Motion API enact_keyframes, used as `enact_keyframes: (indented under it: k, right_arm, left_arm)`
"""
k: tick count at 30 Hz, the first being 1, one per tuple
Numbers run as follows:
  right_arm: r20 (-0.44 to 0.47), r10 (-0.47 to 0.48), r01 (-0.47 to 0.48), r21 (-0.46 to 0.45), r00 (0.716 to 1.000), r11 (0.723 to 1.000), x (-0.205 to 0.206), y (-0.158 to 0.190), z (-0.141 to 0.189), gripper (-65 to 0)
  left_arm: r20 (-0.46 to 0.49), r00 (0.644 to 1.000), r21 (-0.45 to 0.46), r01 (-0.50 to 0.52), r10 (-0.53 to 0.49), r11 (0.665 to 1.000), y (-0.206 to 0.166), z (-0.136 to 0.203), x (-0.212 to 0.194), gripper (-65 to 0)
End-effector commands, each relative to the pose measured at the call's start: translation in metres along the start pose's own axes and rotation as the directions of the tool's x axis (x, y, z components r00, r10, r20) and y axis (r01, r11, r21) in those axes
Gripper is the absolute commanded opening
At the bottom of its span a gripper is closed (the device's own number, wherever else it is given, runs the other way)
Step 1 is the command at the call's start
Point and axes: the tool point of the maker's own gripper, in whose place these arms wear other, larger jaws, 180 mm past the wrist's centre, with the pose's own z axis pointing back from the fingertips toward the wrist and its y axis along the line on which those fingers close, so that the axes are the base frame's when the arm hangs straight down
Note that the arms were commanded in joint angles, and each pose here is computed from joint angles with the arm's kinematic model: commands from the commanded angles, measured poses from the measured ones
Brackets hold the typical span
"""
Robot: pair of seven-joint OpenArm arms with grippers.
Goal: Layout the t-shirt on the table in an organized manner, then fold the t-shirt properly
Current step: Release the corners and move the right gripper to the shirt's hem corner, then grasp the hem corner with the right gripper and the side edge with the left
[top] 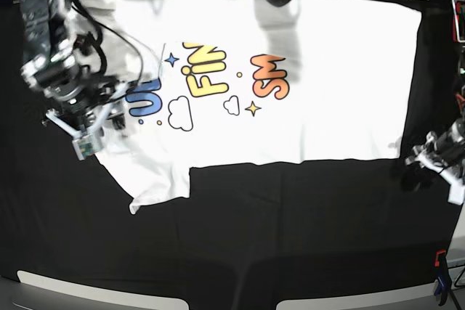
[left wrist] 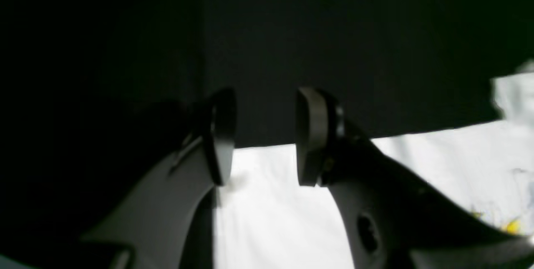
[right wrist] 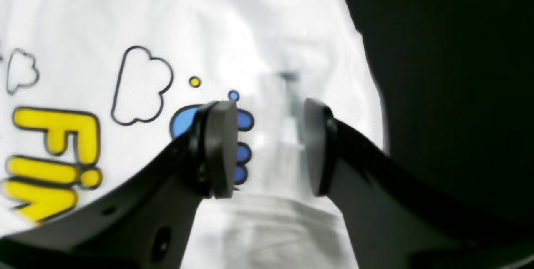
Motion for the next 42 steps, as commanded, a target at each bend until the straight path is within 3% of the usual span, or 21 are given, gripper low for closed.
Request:
enact_keyframes:
  k: [1,3,6,11,15,20,27,35,38,42]
  right_arm:
    - [0.060,-0.016,0.014,0.024,0.998,1.000,0.020,-0.008,0.003,-39.8]
    - [0.080,-0.074,0.062,0.142,0.994,0.988,0.030,-0.002,0.003,-39.8]
    - [0.087,-0.109,0.078,0.305,0.990,0.949,0.045,0.013,0.009,-39.8]
    - [0.149,-0.107,0.034,0.428,0.983,0.903,0.064,0.033,0.019,-39.8]
    - [0.161,-0.107,0.024,0.447,0.981,0.894,0.065,0.039,0.019,-39.8]
    - [0.187,-0.081,-0.016,0.469,0.979,0.883,0.067,0.047,0.020,-39.8]
    - [0.202,-0.052,-0.051,0.474,0.978,0.879,0.066,0.049,0.022,-39.8]
    - [0.202,-0.052,-0.051,0.474,0.978,0.879,0.066,0.048,0.022,-39.8]
    - [0.202,-0.052,-0.051,0.474,0.978,0.879,0.066,0.049,0.022,-39.8]
    - [0.207,-0.055,-0.051,0.474,0.977,0.879,0.068,0.048,0.022,-39.8]
  left_arm:
    - [0.068,0.998,-0.028,-0.010,0.012,1.000,0.001,0.003,0.027,-43.5]
    - [0.043,0.997,-0.034,-0.066,0.068,0.997,0.012,-0.001,0.019,-43.5]
    - [0.012,0.993,-0.026,-0.120,0.120,0.992,0.027,-0.005,0.009,-43.5]
    - [0.010,0.993,0.054,-0.117,0.116,0.992,0.053,-0.007,-0.002,-43.5]
    - [-0.005,0.992,0.080,-0.124,0.125,0.989,0.060,-0.008,-0.015,-43.5]
    - [-0.003,0.993,0.010,-0.115,0.115,0.993,0.039,-0.022,-0.025,-43.5]
    - [-0.123,0.992,0.035,0.032,-0.027,0.999,0.023,-0.044,-0.065,-43.5]
    - [-0.080,0.996,0.072,0.054,-0.048,0.996,0.042,-0.031,-0.045,-43.4]
    - [-0.024,0.997,0.108,0.077,-0.075,0.991,0.058,-0.019,-0.026,-43.4]
    - [0.008,1.000,0.113,0.000,-0.001,0.994,0.061,-0.016,-0.020,-43.5]
